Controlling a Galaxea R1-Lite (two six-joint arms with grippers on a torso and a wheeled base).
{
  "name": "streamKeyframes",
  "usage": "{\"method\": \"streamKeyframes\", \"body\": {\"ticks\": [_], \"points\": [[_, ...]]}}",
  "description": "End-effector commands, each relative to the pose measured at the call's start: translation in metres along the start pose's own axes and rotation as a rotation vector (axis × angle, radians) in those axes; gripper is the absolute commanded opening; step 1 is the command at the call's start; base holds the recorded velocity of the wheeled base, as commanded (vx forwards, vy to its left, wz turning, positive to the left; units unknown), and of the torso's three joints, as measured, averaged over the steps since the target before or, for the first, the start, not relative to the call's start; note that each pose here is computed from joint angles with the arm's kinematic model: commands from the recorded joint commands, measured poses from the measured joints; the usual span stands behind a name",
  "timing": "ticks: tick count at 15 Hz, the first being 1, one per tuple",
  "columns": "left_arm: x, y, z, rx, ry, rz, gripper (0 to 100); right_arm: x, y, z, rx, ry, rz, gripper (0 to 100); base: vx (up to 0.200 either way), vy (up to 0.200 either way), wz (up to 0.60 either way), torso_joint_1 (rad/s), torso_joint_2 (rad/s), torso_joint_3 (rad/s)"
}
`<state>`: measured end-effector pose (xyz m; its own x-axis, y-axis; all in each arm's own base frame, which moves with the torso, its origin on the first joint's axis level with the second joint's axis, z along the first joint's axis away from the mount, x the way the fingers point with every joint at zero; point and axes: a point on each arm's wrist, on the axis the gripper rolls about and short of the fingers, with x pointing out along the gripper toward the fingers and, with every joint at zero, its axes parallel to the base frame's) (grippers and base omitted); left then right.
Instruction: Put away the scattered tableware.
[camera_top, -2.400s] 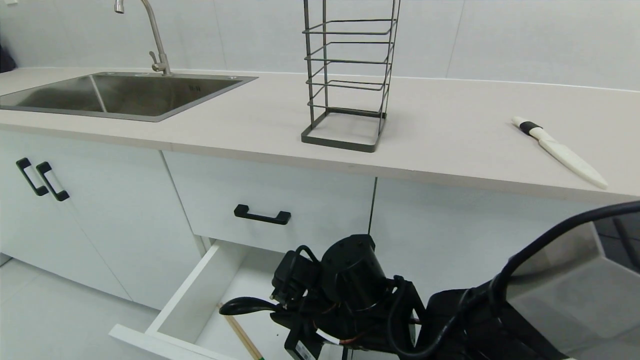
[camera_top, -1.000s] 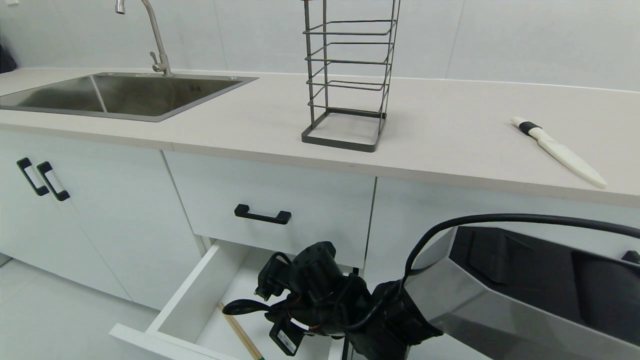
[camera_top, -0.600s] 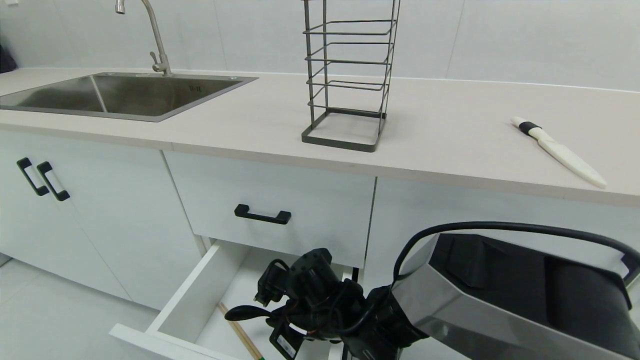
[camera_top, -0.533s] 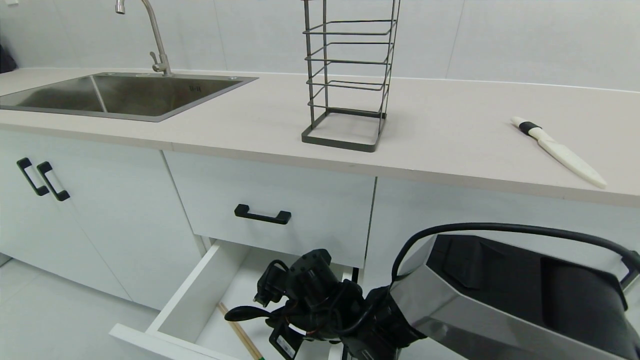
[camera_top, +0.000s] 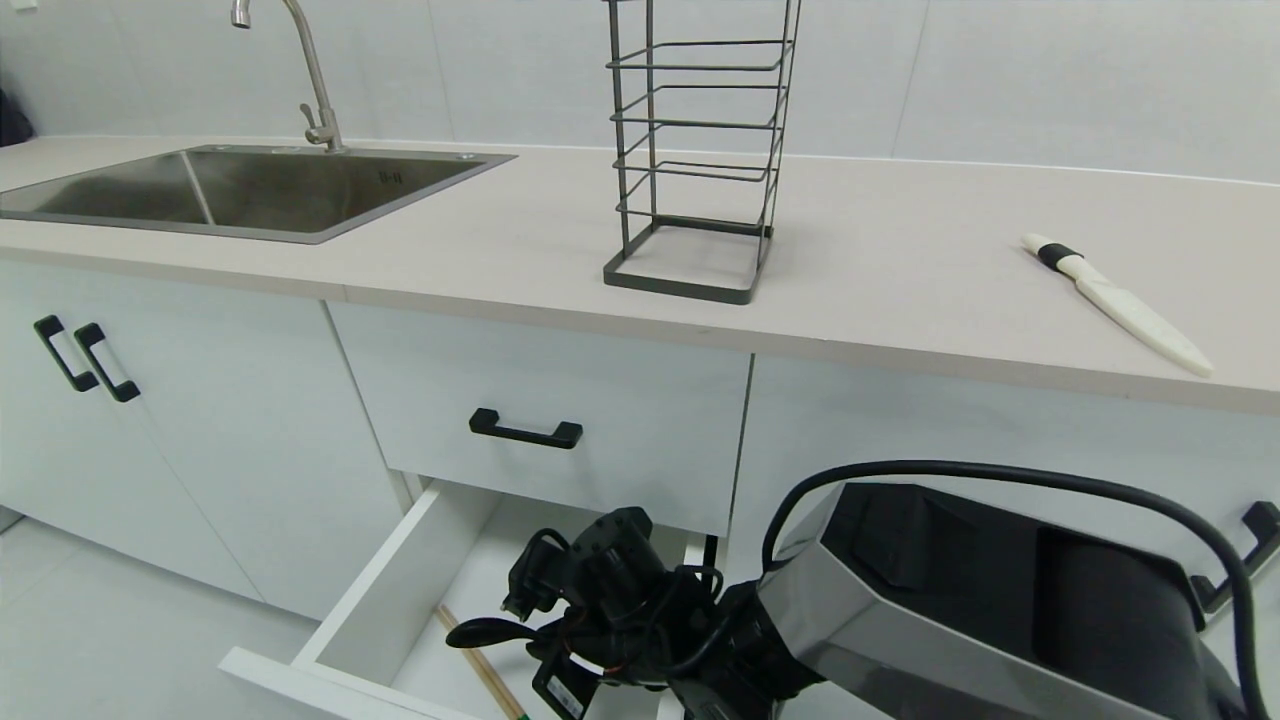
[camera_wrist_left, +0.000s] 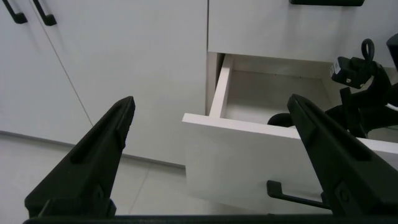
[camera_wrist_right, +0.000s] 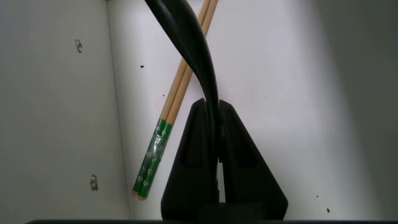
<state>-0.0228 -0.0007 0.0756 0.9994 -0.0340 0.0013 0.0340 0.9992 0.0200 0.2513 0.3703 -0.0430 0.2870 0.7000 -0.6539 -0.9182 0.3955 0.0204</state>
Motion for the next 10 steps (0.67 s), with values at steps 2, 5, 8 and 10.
{"method": "streamKeyframes", "body": {"ticks": [2,5,8,10], "points": [[0.0,0.0,0.0,0.0,0.0,0.0,100,0.0058,-0.0005,-0.0034,0.001,0.007,0.003,0,0.0,0.0,0.0,0.0,0.0,0.0],[0.0,0.0,0.0,0.0,0.0,0.0,100,0.0097,-0.0009,-0.0049,0.001,0.007,0.004,0,0.0,0.0,0.0,0.0,0.0,0.0],[0.0,0.0,0.0,0.0,0.0,0.0,100,0.0125,-0.001,-0.0077,0.001,0.014,0.008,0,0.0,0.0,0.0,0.0,0.0,0.0],[0.0,0.0,0.0,0.0,0.0,0.0,100,0.0129,-0.0007,-0.0086,0.002,0.017,0.021,0,0.0,0.0,0.0,0.0,0.0,0.0]]}}
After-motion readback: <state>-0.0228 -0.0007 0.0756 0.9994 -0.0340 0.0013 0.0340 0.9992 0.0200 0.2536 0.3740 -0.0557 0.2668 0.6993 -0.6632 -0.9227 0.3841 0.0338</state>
